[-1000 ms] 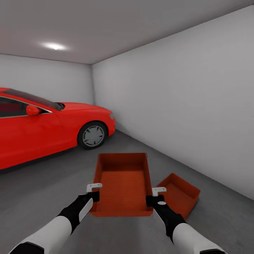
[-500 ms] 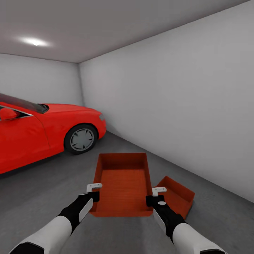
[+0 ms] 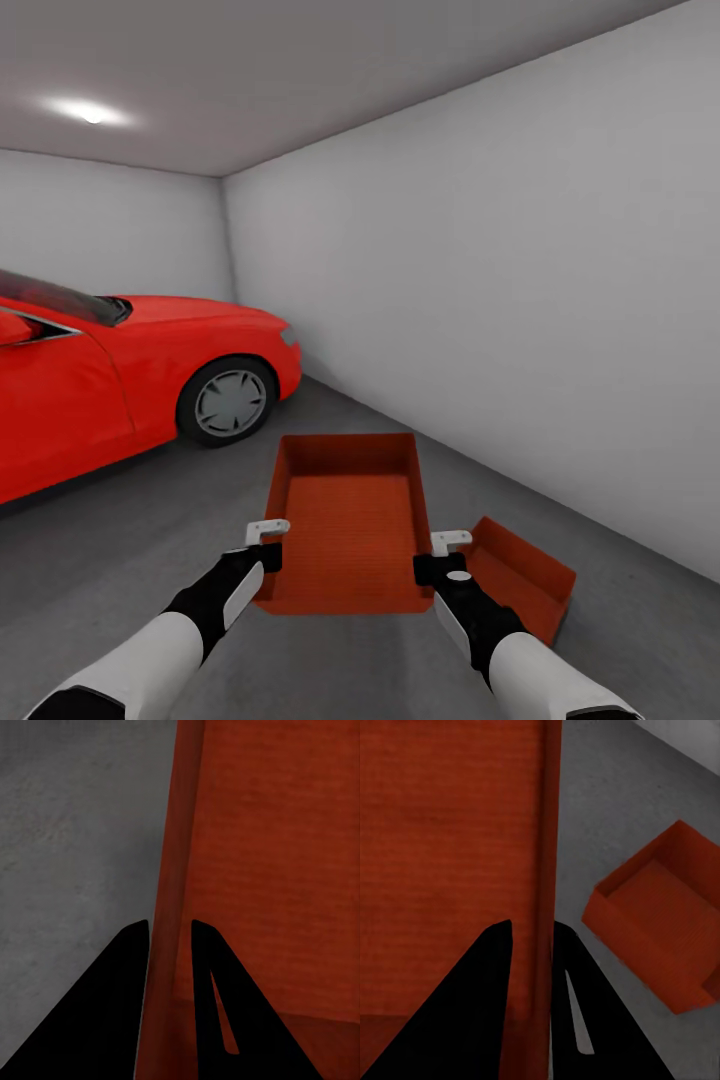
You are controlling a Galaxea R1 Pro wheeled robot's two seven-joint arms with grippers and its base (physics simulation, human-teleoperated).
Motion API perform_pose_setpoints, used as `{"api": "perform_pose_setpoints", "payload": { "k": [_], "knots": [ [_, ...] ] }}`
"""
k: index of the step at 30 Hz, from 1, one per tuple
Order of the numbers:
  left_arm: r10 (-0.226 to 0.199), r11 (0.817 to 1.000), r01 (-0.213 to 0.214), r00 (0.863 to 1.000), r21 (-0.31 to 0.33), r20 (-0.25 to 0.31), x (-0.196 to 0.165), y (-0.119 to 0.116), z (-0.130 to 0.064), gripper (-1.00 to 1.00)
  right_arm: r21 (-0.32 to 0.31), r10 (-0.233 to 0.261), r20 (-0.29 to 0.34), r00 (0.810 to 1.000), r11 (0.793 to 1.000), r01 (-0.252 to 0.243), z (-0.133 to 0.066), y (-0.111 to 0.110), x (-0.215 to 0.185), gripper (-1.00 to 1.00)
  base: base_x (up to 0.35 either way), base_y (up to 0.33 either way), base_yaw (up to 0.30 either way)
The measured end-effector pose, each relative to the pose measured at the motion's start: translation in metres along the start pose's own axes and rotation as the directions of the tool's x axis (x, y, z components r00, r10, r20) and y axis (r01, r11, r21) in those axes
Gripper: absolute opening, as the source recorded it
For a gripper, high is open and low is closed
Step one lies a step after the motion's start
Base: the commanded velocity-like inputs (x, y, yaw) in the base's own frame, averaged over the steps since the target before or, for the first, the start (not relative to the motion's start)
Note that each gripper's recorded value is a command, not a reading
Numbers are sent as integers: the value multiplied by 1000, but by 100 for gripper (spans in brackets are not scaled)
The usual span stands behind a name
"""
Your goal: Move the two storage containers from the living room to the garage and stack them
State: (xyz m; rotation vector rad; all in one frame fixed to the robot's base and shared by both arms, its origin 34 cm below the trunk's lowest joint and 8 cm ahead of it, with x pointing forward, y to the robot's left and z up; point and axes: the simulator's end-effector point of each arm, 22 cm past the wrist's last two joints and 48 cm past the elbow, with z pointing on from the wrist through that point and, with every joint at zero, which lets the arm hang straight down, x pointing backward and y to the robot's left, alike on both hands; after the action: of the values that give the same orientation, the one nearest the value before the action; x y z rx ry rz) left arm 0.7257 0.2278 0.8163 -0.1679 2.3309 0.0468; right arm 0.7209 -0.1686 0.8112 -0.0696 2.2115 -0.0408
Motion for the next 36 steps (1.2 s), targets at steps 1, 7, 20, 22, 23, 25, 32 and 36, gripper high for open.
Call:
{"api": "perform_pose_setpoints", "payload": {
  "k": [1,7,20,22,23,25,32,36],
  "knots": [
    [0,1000,0,1000,0,0,0,0,0,-100,0,0,0,1000,1000,0,0,0,0,-100,321,88,0],
    [0,1000,0,1000,0,1,0,0,0,-100,0,0,1,1000,1000,0,0,0,0,-100,321,88,-6],
    [-1,1000,1,1000,-1,3,-1,0,0,-100,0,-2,2,1000,1000,2,0,0,-1,-100,198,55,-258],
    [-1,1000,1,1000,-2,4,-1,0,0,-100,0,-2,3,1000,1000,2,1,0,-1,-100,2,1,-287],
    [-1,1000,1,1000,-2,4,-1,0,0,-100,0,-2,3,1000,1000,2,1,0,-1,-100,1,0,-287],
    [1,1000,-1,1000,-2,4,-2,0,0,-100,-1,-1,3,1000,1000,1,1,0,-1,-100,0,0,-287],
    [-1,1000,1,1000,-1,1,0,0,0,-100,0,-1,1,1000,1000,1,0,0,0,-100,194,140,-287],
    [-1,1000,1,1000,-1,2,0,0,0,-100,1,0,1,1000,1000,0,0,0,0,-100,279,219,-287]
  ]
}}
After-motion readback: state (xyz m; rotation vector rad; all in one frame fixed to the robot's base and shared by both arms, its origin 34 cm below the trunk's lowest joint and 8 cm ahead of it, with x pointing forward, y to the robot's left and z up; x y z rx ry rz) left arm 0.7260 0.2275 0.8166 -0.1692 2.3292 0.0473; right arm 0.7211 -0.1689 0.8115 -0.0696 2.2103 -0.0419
